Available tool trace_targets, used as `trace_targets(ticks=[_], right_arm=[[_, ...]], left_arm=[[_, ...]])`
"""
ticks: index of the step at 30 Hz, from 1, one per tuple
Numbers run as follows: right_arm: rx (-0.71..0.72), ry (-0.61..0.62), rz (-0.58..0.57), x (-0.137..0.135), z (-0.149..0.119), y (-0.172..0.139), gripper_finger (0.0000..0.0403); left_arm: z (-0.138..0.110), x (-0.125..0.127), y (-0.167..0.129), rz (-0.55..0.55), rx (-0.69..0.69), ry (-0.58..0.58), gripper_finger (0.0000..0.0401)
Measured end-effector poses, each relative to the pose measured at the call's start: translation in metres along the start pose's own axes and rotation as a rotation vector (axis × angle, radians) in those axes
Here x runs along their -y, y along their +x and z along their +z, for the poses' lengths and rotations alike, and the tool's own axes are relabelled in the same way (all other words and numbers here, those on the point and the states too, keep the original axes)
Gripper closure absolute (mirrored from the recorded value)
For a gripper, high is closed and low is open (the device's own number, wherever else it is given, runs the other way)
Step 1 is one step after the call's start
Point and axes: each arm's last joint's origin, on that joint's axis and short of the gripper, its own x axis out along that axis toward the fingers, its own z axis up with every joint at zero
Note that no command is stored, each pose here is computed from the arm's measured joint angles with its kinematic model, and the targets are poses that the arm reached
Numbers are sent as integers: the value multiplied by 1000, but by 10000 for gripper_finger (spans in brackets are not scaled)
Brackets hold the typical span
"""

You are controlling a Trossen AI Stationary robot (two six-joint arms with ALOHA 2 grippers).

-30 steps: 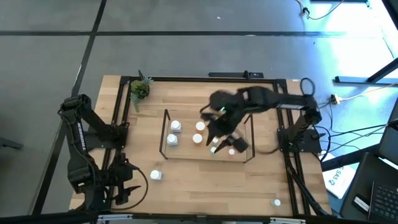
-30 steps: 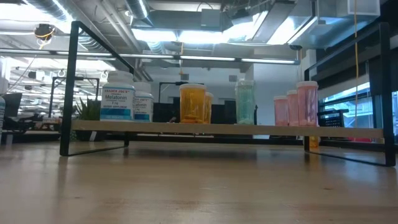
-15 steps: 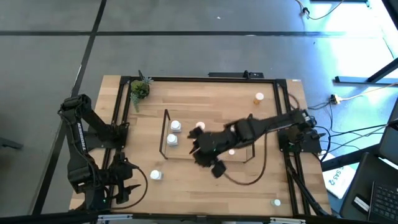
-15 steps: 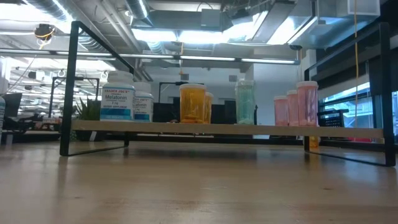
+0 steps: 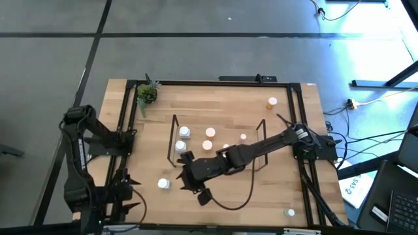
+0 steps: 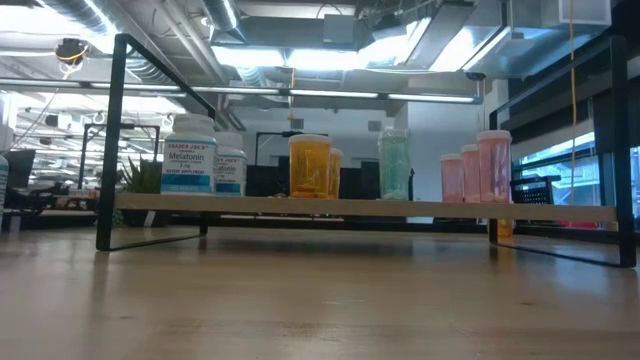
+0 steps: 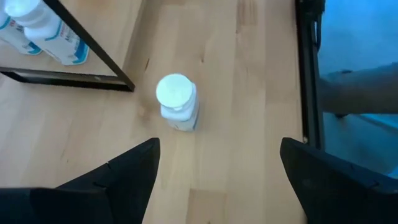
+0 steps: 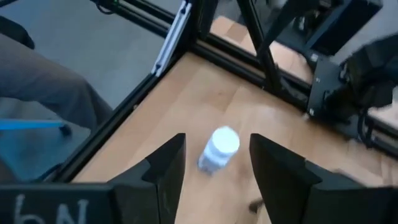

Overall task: Pick and place medicine bottles onto shelf by color
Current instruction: Put the white pill bottle on the shelf aligned with the other white pill bottle

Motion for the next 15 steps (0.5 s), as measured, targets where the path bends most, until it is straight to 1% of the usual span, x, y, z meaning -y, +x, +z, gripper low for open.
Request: trace_targets(ticks=[4, 8, 11, 15], right_arm=[[40, -38, -3, -3, -5, 19, 223], [37, -65, 5, -9, -8, 26, 223], [33, -31, 13, -14, -11, 32, 223], [-4, 12, 25, -19, -23, 48, 223]], left_arm=[[-9, 9, 7, 30, 43, 43, 75], [-17, 17, 18, 75, 82, 73, 75], [-21, 22, 27, 111, 120, 98, 75], [-26, 28, 39, 153, 153, 99, 75]])
